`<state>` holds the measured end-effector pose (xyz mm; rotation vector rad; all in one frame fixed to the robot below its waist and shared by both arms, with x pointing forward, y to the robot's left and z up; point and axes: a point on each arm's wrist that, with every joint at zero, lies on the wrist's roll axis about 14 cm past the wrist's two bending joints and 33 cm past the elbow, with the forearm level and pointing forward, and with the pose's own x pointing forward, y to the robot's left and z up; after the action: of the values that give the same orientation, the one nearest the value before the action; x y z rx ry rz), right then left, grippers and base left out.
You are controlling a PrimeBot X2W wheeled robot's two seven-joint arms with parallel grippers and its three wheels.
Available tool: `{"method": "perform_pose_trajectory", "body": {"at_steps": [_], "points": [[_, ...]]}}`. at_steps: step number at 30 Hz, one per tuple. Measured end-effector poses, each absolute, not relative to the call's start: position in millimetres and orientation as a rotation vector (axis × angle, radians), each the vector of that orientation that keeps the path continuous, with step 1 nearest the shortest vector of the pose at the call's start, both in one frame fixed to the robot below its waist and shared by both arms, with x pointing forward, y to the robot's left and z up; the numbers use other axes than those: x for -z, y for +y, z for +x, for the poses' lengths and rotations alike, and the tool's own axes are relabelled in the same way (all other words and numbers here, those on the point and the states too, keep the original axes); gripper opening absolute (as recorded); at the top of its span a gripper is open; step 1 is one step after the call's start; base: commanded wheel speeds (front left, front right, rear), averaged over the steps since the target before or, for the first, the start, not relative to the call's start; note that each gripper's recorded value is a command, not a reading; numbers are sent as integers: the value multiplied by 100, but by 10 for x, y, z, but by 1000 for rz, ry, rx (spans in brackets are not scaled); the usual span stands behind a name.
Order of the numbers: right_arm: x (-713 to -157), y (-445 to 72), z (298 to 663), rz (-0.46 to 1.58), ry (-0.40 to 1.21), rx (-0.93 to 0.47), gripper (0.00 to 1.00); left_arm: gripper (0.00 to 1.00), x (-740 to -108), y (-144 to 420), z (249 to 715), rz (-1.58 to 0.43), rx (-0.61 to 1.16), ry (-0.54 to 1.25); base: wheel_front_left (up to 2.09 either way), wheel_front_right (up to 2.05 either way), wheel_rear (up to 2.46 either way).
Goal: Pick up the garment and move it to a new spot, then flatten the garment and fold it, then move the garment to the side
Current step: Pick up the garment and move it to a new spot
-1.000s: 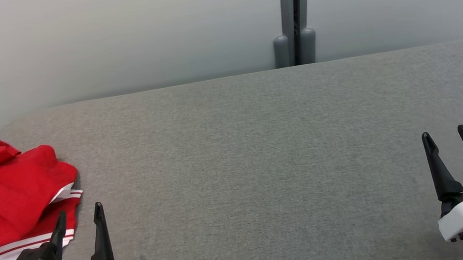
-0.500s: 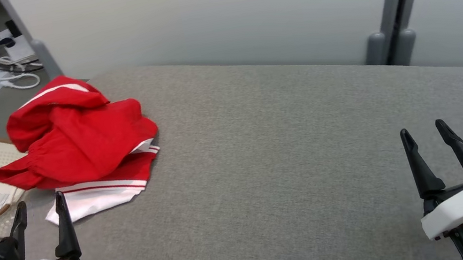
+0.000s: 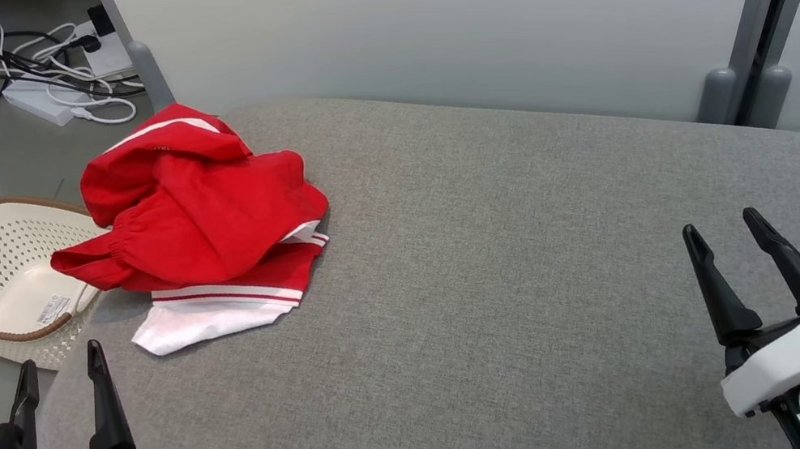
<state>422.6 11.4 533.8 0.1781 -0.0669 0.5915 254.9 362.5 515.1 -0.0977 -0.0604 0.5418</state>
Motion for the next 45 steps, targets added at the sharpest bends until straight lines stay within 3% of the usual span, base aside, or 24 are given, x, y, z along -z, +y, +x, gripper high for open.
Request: {"method": "perform_pose_trajectory", "body": {"at_steps": [18,30,35,45], "points": [[-5285,76,4260,180,-46,-587,100,100,-5208,3565,2647,-109,-527,-74,0,0,0],[-5265,29,4568,168,-50,-587,100,100,-5584,3603,3406,-88,-464,-162,0,0,0],[-5099,-35,4737,162,-21,-575,100,100,-5288,3621,3861,-121,-429,-69,0,0,0],[-4655,-296,4978,158,61,-511,100,100,-4119,3568,4341,-218,-375,326,0,0,0]]}}
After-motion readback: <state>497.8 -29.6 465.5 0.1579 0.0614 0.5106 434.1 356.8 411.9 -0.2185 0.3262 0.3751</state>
